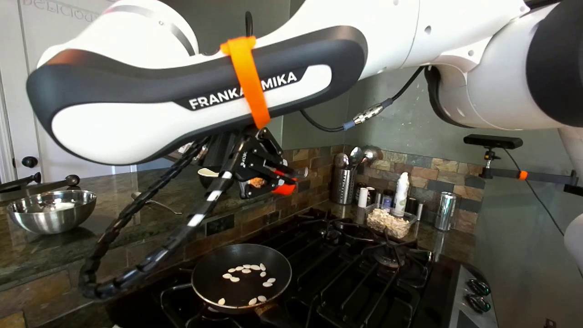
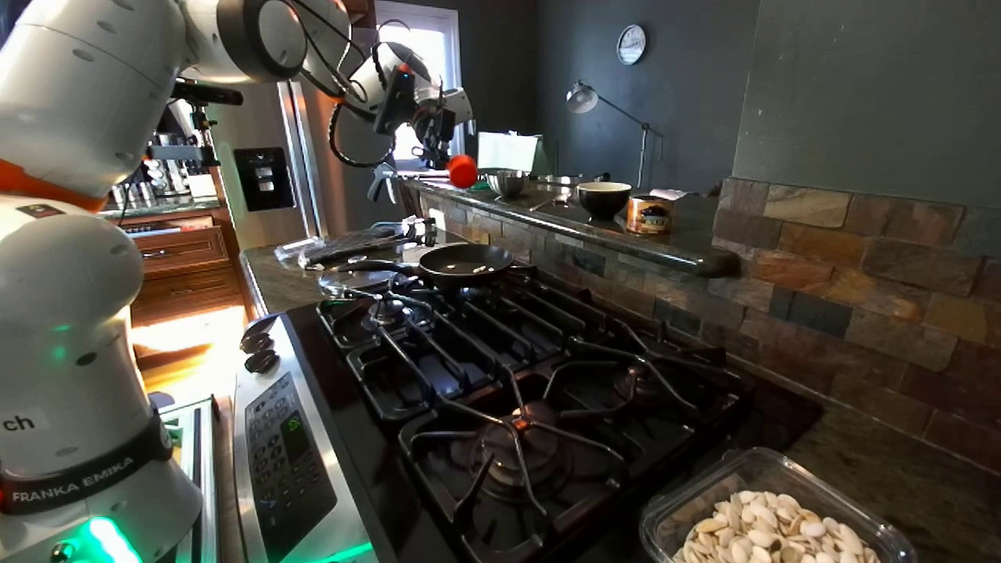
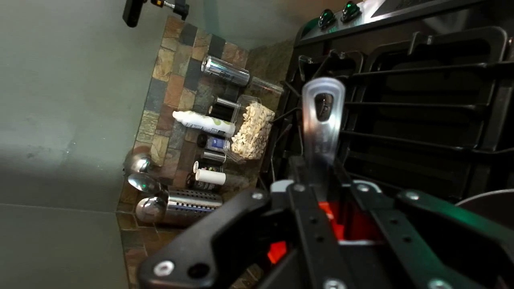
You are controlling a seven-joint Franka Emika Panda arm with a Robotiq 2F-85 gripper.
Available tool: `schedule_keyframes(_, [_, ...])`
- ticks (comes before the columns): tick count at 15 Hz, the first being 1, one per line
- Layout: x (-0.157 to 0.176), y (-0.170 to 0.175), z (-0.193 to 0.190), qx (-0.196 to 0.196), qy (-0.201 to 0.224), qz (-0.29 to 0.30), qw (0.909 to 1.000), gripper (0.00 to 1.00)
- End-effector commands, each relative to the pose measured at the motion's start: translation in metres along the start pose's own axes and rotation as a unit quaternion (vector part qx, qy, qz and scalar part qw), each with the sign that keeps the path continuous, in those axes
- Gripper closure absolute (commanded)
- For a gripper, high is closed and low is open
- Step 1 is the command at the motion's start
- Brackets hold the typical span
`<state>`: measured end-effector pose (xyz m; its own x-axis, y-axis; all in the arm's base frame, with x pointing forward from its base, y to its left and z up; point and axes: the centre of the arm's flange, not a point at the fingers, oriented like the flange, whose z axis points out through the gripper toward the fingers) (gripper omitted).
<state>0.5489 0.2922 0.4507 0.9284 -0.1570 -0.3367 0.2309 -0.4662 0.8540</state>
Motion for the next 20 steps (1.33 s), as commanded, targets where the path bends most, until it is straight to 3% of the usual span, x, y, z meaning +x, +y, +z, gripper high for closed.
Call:
schedule_keyframes(1, [0.001, -0.001, 0.000, -0.003, 0.000, -0.001, 1.0000, 0.84])
schedule_keyframes(2, [0.001, -0.001, 0.000, -0.004, 0.000, -0.002, 1.0000, 0.84])
schedule_keyframes(3, [0.000, -0.002, -0.002, -0.012, 0.005, -0.008, 0.9999, 0.96])
schedule_keyframes(9, [0.002, -0.013, -0.018, -0.086, 0.020, -0.023, 0.9958, 0.96])
schedule_keyframes(17, [0.003, -0.022, -0.020, -0.159, -0.042, -0.051, 0.9851, 0.96])
schedule_keyframes(20, [0.007, -0.023, -0.022, -0.182, -0.042, -0.059, 0.9807, 0.96])
